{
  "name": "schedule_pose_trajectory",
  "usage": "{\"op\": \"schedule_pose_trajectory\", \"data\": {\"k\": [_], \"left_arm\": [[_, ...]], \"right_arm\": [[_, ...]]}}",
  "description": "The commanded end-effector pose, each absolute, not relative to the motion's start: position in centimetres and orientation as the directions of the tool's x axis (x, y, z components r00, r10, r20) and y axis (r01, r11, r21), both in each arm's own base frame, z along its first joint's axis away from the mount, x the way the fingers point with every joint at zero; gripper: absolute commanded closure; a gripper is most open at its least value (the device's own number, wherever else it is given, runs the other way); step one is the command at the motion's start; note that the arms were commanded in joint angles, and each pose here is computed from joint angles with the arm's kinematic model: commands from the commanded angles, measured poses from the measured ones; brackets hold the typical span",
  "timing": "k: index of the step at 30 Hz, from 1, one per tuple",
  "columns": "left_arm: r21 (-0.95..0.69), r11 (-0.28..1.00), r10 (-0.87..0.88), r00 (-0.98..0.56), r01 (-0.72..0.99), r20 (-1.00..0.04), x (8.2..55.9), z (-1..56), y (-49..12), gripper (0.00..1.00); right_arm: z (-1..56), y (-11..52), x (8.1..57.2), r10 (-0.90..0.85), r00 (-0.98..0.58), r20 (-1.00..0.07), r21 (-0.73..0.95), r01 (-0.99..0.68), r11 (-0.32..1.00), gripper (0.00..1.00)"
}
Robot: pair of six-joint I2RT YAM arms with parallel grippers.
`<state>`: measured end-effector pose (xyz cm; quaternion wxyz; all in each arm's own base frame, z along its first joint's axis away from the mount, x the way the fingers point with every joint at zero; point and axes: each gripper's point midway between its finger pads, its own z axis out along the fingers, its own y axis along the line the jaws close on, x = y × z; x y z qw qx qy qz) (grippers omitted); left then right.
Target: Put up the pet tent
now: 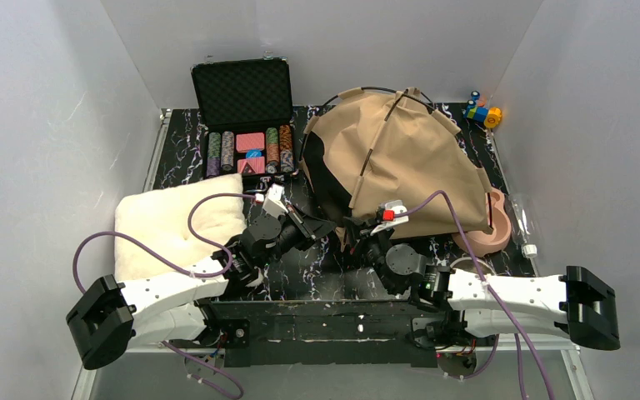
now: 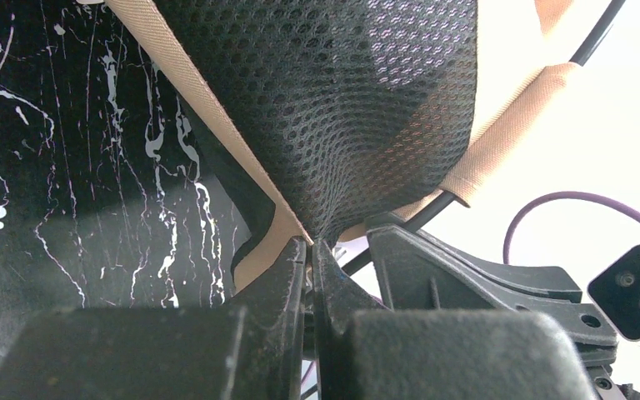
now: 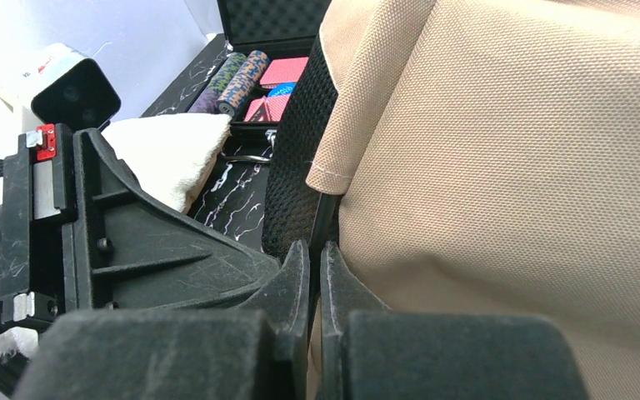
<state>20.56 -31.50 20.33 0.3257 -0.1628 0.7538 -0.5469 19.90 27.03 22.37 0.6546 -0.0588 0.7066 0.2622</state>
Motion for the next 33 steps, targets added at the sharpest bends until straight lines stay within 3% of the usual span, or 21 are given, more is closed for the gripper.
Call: {"op": "schedule_pose_trajectory", "data": {"k": [1, 21, 33], "left_arm": [[-0.954, 0.254, -0.623, -0.727, 0.162, -0.289, 20.2, 23.9, -31.5, 1.00], [-0.983, 0.124, -0.671, -0.719, 0.136, -0.184, 20.4, 26.7, -31.3, 1.00], [-1.000, -0.021, -0.692, -0.722, 0.020, 0.000, 20.4, 26.3, -31.0, 1.00]], "right_arm": [[22.2, 26.4, 20.7, 0.236, -0.098, -0.967, 0.255, -0.393, 0.883, 0.99], [21.1, 25.9, 20.8, 0.225, -0.027, -0.974, 0.219, -0.376, 0.900, 0.99], [23.9, 26.3, 21.1, 0.229, 0.117, -0.966, 0.177, -0.345, 0.922, 0.99]]}}
